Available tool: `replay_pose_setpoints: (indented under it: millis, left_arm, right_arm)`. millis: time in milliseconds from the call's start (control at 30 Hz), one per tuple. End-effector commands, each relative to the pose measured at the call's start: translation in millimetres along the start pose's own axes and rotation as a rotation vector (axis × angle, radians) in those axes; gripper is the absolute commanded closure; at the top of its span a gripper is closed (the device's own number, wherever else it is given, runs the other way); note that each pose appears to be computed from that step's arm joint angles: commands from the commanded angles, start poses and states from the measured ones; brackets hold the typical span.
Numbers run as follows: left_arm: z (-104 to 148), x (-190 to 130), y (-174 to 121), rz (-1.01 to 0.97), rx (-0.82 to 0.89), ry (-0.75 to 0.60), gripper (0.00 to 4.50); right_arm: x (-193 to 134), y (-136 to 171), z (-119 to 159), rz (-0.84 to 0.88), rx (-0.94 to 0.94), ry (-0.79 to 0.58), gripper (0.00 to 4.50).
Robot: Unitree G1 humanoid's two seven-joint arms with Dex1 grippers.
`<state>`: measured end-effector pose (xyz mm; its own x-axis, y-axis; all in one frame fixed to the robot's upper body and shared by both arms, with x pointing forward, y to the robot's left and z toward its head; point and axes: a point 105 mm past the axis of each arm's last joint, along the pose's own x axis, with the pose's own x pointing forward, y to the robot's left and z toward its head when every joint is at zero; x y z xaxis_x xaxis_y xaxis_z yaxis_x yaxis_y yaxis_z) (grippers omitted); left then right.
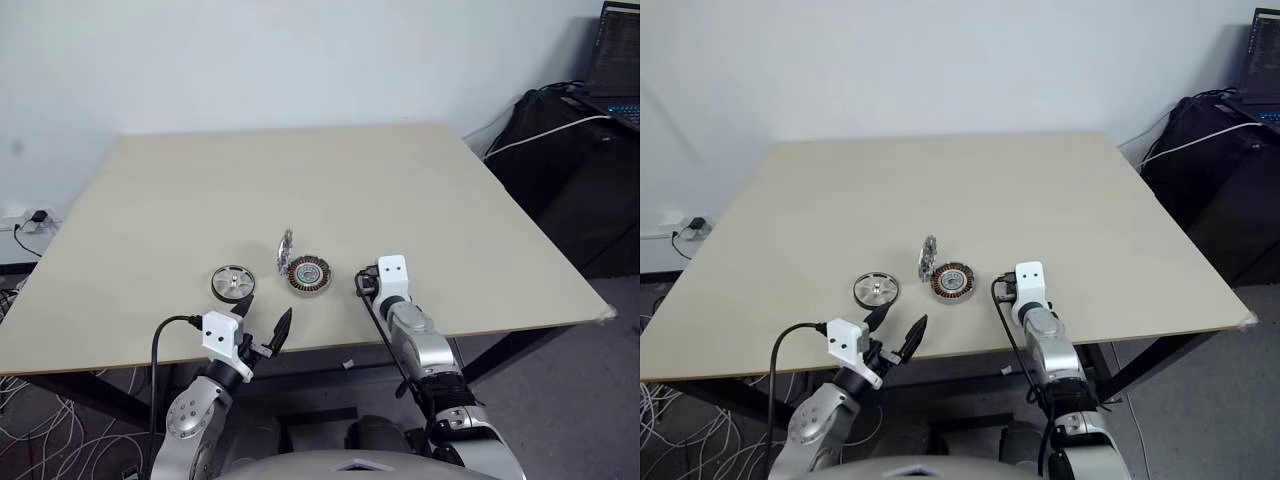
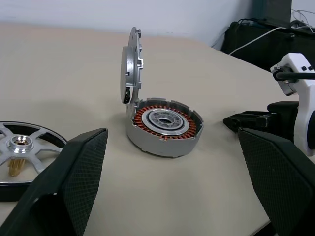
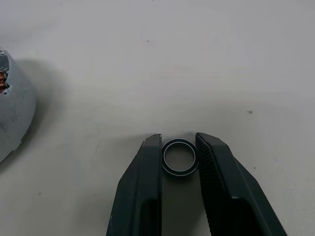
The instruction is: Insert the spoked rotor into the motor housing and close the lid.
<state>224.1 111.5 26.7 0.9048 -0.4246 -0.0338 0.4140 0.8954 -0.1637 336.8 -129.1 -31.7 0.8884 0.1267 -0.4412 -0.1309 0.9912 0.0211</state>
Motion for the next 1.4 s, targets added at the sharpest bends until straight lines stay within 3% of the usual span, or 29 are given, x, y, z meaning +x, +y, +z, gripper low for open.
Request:
replay_pose_setpoints:
  millis: [33,300,700,1400]
  left_arm:
    - [7,2,1,-0.008,-0.002,-0.037,0.0]
    - [7,1,1,-0.01,-0.007,-0.036,0.0]
    - [9,1,1,-0.006,-0.013,-0.046,0.0]
    - [15,2,-8,0.003,-0.015,-0.061,0.0]
  right_arm:
    - [-5,6,22,0.026,-0.01,-0.084,3.8]
    - [-18,43,61,0.154,-0.048,-0.205,3.8]
    - [-12,103,58,0.337,-0.146,-0.149,3.8]
    - [9,118,51,0.366,-0.177,-0.095,3.8]
